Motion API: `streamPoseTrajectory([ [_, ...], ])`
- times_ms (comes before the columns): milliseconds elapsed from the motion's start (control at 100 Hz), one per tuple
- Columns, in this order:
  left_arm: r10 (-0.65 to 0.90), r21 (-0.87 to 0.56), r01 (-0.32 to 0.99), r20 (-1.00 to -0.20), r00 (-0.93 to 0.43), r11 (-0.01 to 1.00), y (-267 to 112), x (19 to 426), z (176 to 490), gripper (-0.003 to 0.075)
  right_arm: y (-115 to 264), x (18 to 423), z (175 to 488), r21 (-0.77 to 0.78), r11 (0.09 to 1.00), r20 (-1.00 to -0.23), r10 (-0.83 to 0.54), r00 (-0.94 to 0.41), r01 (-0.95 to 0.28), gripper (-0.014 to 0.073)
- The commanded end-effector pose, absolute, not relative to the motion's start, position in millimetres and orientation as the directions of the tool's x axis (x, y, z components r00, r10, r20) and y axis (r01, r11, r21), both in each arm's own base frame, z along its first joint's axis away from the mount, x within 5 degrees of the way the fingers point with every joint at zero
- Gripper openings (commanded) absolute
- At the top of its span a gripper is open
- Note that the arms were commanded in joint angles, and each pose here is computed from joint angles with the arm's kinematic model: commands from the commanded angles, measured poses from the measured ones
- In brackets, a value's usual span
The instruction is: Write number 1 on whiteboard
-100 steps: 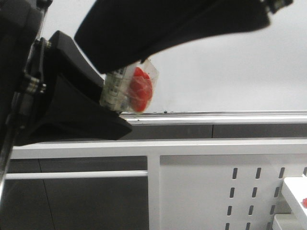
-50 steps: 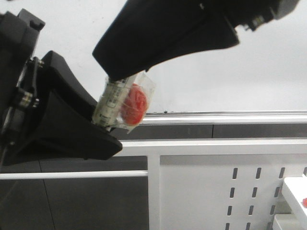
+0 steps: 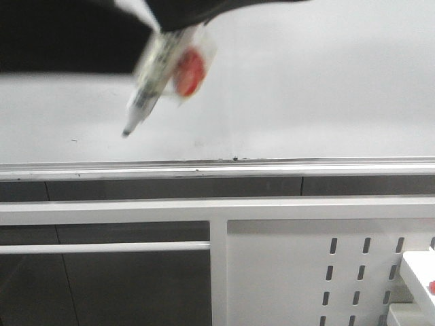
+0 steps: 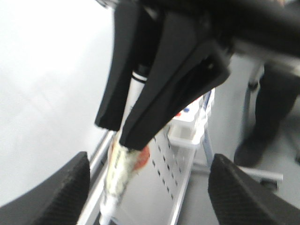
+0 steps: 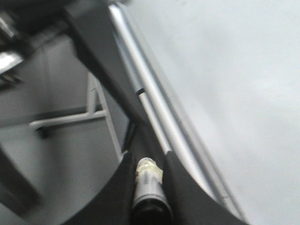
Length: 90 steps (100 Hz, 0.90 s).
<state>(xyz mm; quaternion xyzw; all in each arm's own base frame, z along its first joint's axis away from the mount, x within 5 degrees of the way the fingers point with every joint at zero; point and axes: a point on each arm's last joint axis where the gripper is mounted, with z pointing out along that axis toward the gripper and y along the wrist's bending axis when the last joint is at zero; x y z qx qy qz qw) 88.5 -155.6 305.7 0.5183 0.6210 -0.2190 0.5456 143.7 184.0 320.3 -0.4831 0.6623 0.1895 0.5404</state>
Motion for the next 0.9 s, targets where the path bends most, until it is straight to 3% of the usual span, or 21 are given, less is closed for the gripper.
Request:
streamPoseTrajectory([
  [0, 0.251, 0.267, 0.866, -0.953, 0.171, 0.423, -140, 78, 337, 0.0466, 171, 146, 340, -0.328, 0.578, -0.929, -0.343, 0.143, -0.747, -0.0068],
  [80, 0.167, 0.244, 0.854, -0.968, 0.187, 0.459, -120, 69, 348, 0.0405, 158, 144, 336, -0.344, 0.649, -0.934, -0.307, 0.180, -0.679, -0.0068],
  [250, -0.060, 0.133, 0.757, -0.973, 0.222, 0.640, -67, 54, 350, 0.0265, 132, 140, 325, -0.385, 0.766, -0.920, -0.273, 0.282, -0.514, -0.0068],
  [450, -0.205, -0.024, 0.636, -0.955, 0.212, 0.771, -33, 43, 325, -0.0020, 132, 140, 315, -0.518, 0.710, -0.854, -0.393, 0.342, -0.478, -0.0069],
  [740, -0.205, -0.056, 0.578, -0.959, 0.196, 0.814, -28, 41, 315, -0.0020, 136, 153, 318, -0.562, 0.756, -0.808, -0.413, 0.420, -0.335, -0.0069],
  [890, -0.207, -0.061, 0.584, -0.961, 0.186, 0.809, -28, 41, 315, -0.0020, 143, 159, 310, -0.576, 0.747, -0.802, -0.439, 0.405, -0.331, -0.0069],
])
